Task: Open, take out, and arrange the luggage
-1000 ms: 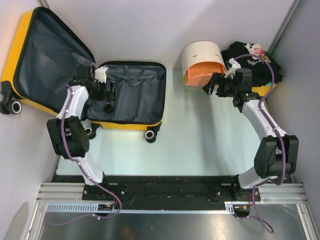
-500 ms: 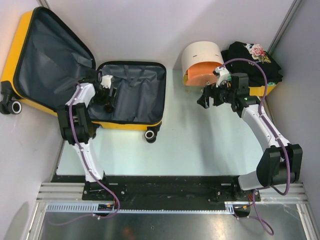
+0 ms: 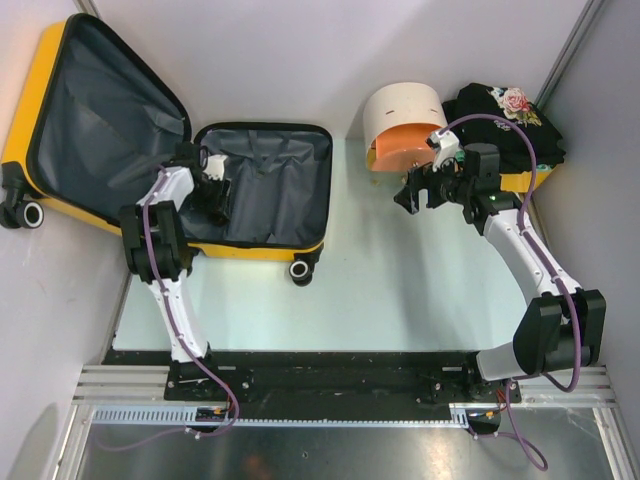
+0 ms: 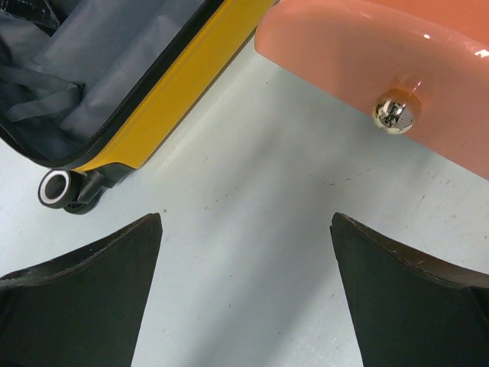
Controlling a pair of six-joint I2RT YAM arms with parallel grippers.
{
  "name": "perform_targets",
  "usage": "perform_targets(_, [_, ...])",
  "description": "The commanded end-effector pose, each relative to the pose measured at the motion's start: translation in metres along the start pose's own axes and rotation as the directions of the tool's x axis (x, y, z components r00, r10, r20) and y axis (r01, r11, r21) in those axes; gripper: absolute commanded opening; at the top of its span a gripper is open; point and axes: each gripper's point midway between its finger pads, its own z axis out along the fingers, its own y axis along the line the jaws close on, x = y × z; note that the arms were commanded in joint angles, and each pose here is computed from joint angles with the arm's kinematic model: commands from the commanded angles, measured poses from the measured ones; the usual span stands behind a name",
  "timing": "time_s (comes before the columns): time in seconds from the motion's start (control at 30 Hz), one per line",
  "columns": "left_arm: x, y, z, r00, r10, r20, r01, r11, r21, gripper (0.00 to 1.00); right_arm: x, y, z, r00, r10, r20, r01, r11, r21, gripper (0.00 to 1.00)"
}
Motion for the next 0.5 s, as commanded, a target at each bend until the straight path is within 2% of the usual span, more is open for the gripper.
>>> perform_targets(0.0, [-0.01,-0.005,0.001,1.0,-0.014,0.023,0.013,1.0,0.028,0.6,-0.028,0.008,-0.004,0.992,-0.081,0.095,0.083,0.997,-0.012,0.97])
perform_targets(0.03, [-0.01,-0.005,0.002,1.0,-0.012,0.023,0.012,1.0,0.027,0.56,-0.03,0.008,-0.005,0.991,-0.086,0.102,0.088,0.996,-0.009,0.97])
perform_targets(0.17, [-0.004,-0.004,0.002,1.0,-0.001,0.008,0.001,1.0,0.018,0.55,-0.036,0.005,-0.002,0.987,-0.099,0.126,0.1,0.995,0.003,0.97])
perform_targets(0.3, [-0.006,-0.007,-0.006,1.0,0.001,0.023,-0.002,1.0,0.025,0.41,-0.04,0.006,-0.001,0.984,-0.112,0.14,0.113,0.994,0.002,0.97])
perform_targets(0.33, [-0.01,-0.009,-0.01,0.999,-0.002,0.038,0.001,0.999,0.032,0.34,-0.041,0.009,0.001,0.982,-0.127,0.142,0.128,0.992,-0.003,0.97])
perform_targets(0.47, [-0.059,-0.041,-0.063,0.977,-0.045,0.21,0.009,0.985,0.17,0.24,-0.051,0.016,0.006,0.957,-0.226,0.18,0.231,0.973,-0.002,0.98])
